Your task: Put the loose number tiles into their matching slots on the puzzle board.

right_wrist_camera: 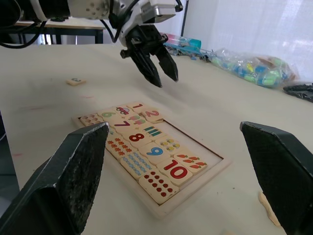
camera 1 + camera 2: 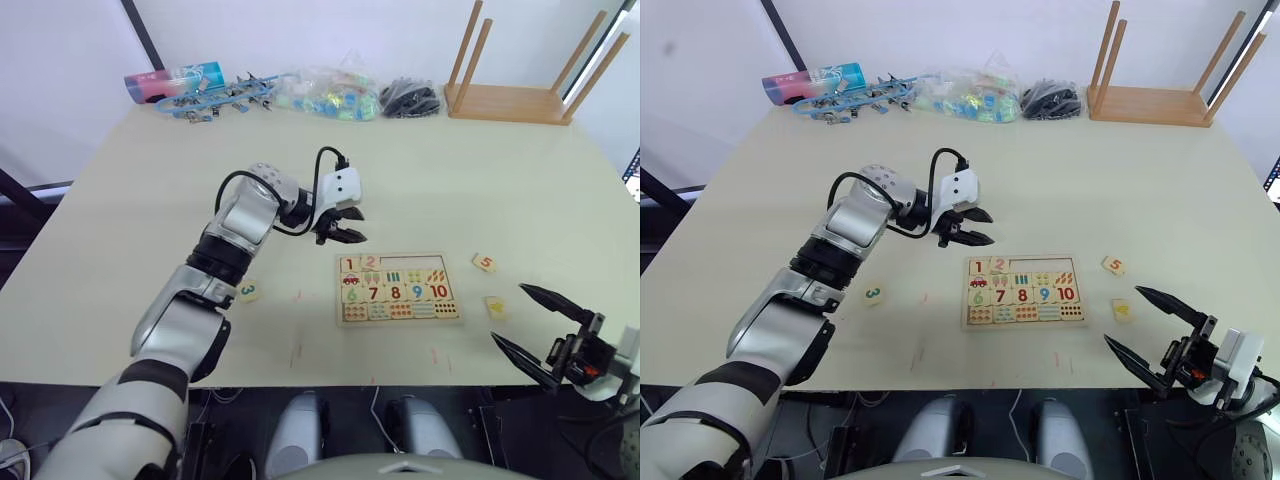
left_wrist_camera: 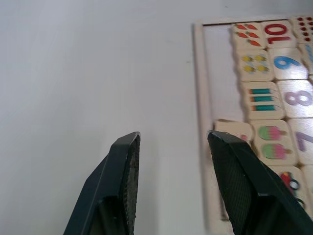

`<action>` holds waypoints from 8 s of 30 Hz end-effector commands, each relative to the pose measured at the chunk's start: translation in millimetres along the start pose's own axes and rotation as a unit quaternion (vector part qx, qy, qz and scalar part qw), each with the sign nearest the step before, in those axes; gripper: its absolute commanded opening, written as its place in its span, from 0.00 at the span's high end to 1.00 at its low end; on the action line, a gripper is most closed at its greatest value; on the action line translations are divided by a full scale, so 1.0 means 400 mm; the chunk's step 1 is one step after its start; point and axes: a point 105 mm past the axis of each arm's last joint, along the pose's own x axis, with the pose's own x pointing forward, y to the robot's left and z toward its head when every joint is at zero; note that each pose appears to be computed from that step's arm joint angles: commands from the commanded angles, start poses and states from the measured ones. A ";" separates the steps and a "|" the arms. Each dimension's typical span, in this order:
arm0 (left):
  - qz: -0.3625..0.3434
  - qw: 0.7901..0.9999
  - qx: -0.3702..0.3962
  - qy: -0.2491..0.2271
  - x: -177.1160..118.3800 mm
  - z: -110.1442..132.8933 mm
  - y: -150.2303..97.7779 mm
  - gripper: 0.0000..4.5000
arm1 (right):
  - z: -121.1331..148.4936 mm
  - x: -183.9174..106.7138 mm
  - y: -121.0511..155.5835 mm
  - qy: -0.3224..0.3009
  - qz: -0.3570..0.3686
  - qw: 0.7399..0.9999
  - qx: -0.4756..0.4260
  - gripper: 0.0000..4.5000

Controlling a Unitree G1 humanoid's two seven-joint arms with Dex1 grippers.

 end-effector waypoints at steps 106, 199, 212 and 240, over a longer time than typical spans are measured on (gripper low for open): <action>0.116 0.961 -0.099 -0.228 -0.174 -0.067 -0.054 0.94 | -0.031 -0.063 -0.067 0.056 -0.080 0.995 -0.024 0.00; 0.050 0.994 -0.093 -0.030 -0.357 -0.384 -0.218 0.01 | -0.008 -0.120 0.011 0.066 0.045 0.995 0.058 0.00; 0.028 0.993 -0.104 -0.038 -0.316 -0.394 -0.244 0.29 | -0.014 -0.141 0.011 0.058 0.041 0.996 0.048 0.00; 0.415 0.841 -0.346 -0.034 -0.228 -0.213 -0.300 0.66 | -0.007 -0.138 0.000 0.047 0.051 0.997 0.040 0.00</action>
